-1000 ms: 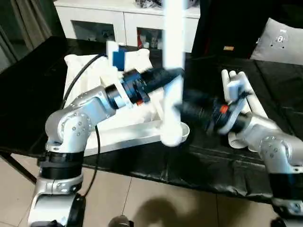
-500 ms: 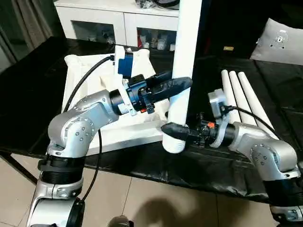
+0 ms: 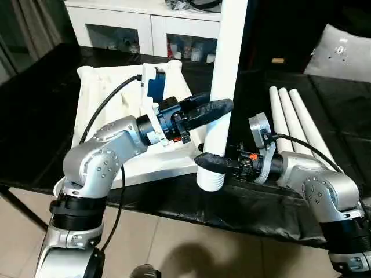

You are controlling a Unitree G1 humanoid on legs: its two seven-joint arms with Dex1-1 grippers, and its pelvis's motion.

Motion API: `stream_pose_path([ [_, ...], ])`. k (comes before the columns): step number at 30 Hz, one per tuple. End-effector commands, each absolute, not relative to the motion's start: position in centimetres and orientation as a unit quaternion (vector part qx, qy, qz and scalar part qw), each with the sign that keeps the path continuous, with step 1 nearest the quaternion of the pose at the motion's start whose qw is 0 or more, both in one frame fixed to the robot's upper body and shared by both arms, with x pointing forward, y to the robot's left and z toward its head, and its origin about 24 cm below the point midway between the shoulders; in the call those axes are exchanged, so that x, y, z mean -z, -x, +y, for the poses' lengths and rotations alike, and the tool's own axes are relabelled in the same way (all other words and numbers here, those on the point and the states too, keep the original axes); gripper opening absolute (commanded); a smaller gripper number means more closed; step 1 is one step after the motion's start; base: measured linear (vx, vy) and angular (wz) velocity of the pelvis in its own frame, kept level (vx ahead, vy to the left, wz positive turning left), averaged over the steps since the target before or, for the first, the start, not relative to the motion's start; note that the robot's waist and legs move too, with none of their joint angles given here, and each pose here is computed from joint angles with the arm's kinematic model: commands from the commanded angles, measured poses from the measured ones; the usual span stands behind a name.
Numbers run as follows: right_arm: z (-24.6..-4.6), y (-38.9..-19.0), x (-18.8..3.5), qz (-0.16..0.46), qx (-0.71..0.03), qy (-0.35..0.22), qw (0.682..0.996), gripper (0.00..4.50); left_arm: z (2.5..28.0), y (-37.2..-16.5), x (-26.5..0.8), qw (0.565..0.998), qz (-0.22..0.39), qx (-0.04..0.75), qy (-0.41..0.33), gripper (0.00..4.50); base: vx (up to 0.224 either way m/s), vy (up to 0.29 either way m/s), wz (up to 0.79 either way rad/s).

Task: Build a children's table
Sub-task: Pick table leg

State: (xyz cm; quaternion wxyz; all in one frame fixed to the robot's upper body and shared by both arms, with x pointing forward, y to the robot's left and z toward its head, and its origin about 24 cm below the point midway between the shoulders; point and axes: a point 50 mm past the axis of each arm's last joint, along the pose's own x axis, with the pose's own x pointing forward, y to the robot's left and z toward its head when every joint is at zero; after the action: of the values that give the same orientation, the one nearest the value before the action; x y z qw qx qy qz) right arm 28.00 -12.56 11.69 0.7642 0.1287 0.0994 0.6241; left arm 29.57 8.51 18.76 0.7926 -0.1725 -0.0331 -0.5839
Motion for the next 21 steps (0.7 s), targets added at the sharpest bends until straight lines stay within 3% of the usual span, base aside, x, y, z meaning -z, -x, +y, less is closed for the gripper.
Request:
stream_pose_path([
  [1,-12.4,-27.9,-11.8,0.097,-0.625,-0.125,0.764,1.94,8.7,-29.8,-18.4,0.812,-0.033,0.56,0.163,1.78,0.0,0.0,0.0],
  [6,-12.3,-28.2,-11.9,0.09,-0.615,-0.122,0.774,1.93,8.6,-29.8,-18.3,0.825,-0.04,0.54,0.163,1.78,0.0,0.0,0.0],
  [7,-12.3,-28.3,-12.0,0.087,-0.613,-0.122,0.776,1.93,8.6,-29.9,-18.3,0.828,-0.045,0.535,0.164,2.34,0.0,0.0,0.0],
  [11,-12.0,-28.7,-12.2,0.075,-0.603,-0.123,0.785,1.91,8.5,-30.2,-18.3,0.84,-0.046,0.518,0.155,2.69,0.0,0.0,0.0],
  [14,-11.7,-29.3,-12.1,0.061,-0.573,-0.105,0.81,1.91,8.6,-30.2,-18.1,0.849,-0.053,0.504,0.15,2.91,0.0,0.0,0.0],
  [18,-11.3,-30.7,-11.3,0.047,-0.495,-0.048,0.866,1.91,9.2,-31.0,-18.0,0.884,-0.077,0.446,0.116,3.36,0.0,0.0,0.0],
  [21,-10.9,-31.1,-11.2,0.035,-0.468,-0.05,0.881,1.91,9.2,-31.4,-17.7,0.904,-0.082,0.413,0.073,3.34,0.0,0.0,0.0],
])
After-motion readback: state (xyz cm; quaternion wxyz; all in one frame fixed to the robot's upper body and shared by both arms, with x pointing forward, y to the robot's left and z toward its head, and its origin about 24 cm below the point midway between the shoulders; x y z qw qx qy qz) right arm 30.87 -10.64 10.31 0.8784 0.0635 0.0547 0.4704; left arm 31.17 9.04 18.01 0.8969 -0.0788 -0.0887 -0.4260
